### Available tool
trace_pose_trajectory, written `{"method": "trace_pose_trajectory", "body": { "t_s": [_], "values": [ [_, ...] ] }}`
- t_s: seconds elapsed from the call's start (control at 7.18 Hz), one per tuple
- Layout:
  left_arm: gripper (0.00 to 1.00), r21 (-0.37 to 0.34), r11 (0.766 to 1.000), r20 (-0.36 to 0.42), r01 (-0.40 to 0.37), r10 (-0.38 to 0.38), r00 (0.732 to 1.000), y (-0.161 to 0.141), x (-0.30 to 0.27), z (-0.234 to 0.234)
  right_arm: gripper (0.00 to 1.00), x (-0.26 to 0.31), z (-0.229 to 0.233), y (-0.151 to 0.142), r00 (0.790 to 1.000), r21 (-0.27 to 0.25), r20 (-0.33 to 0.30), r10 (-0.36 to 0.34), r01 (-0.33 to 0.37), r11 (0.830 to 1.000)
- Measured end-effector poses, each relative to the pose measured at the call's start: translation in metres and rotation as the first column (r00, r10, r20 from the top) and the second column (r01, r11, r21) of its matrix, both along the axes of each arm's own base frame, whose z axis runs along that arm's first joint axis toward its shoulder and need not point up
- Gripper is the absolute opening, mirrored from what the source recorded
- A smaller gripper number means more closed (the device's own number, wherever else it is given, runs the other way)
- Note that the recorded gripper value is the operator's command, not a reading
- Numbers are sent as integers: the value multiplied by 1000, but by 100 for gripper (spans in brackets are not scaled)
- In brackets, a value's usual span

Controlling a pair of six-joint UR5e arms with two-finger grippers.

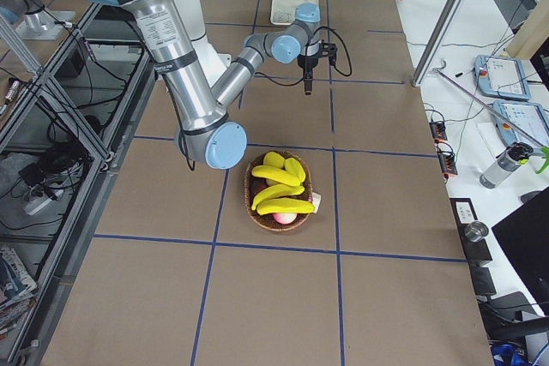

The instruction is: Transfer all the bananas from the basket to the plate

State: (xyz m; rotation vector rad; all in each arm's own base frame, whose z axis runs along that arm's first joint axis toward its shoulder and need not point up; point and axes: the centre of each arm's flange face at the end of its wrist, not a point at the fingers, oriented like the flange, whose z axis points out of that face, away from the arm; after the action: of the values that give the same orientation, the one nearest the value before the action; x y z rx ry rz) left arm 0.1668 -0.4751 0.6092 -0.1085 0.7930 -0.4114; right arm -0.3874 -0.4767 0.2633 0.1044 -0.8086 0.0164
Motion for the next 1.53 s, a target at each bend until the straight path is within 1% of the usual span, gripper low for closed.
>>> {"method": "trace_pose_trajectory", "body": {
  "t_s": [0.14,0.28,0.42,0.7,0.97,1.25,1.53],
  "values": [
    [36,6,1000,18,-23,23,1000,1,-8,18,100,5,3,-2,1000,4,-4,-3,4,1000],
    [55,10,999,30,-40,40,999,1,-14,34,100,6,4,-3,1000,6,-5,-4,4,1000],
    [99,18,999,33,-49,49,998,2,-17,45,100,7,4,-3,1000,6,-6,-5,5,1000],
    [100,71,994,34,-79,77,996,1,-24,55,100,13,9,0,1000,2,-10,-2,2,1000],
    [100,151,982,35,-111,107,994,-7,-44,50,100,37,16,14,999,-18,-44,-1,0,1000],
    [100,211,969,9,-129,130,991,-16,-54,34,100,90,47,52,995,-7,-93,-28,27,1000],
    [100,246,961,-17,-130,138,990,-21,-53,14,100,150,81,90,991,-30,-130,-4,0,1000]
  ]
}}
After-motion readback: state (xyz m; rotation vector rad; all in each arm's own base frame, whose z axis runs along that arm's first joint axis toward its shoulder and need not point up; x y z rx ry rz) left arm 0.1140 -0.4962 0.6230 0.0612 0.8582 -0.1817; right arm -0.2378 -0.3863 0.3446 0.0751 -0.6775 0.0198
